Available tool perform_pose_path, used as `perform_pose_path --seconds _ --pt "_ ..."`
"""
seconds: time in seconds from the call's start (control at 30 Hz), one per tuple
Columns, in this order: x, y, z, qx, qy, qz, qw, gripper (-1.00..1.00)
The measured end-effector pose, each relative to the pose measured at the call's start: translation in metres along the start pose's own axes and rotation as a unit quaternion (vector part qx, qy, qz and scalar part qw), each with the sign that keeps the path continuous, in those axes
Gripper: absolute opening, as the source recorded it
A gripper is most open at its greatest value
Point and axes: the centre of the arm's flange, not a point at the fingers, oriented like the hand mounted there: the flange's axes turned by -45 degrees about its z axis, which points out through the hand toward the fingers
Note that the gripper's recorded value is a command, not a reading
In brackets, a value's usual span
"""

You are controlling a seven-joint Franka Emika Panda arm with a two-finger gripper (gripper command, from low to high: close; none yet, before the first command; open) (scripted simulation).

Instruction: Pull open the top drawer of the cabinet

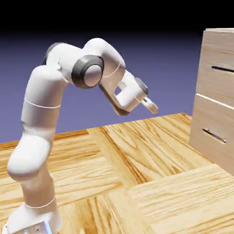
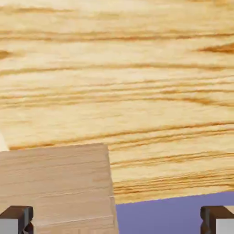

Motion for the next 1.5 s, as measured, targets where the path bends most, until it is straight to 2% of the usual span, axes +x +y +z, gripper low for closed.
perform_pose_path --seconds 0.2,0.4,0.6,0.8,1.0,1.17,1.5 --pt "-0.027 0.011 0.009 -0.021 -0.052 -0.175 0.983 0.00" --pt "-0.063 0.007 0.013 -0.012 -0.119 -0.323 0.939 0.00" --pt "-0.105 -0.019 0.013 0.034 -0.183 -0.442 0.878 0.00" --pt "-0.149 -0.068 0.012 0.116 -0.227 -0.532 0.807 0.00" --pt "-0.187 -0.143 0.012 0.223 -0.231 -0.598 0.734 0.00" --pt "-0.208 -0.225 0.013 0.320 -0.196 -0.637 0.673 0.00" --pt "-0.238 -0.232 0.031 0.322 -0.200 -0.636 0.672 0.00"
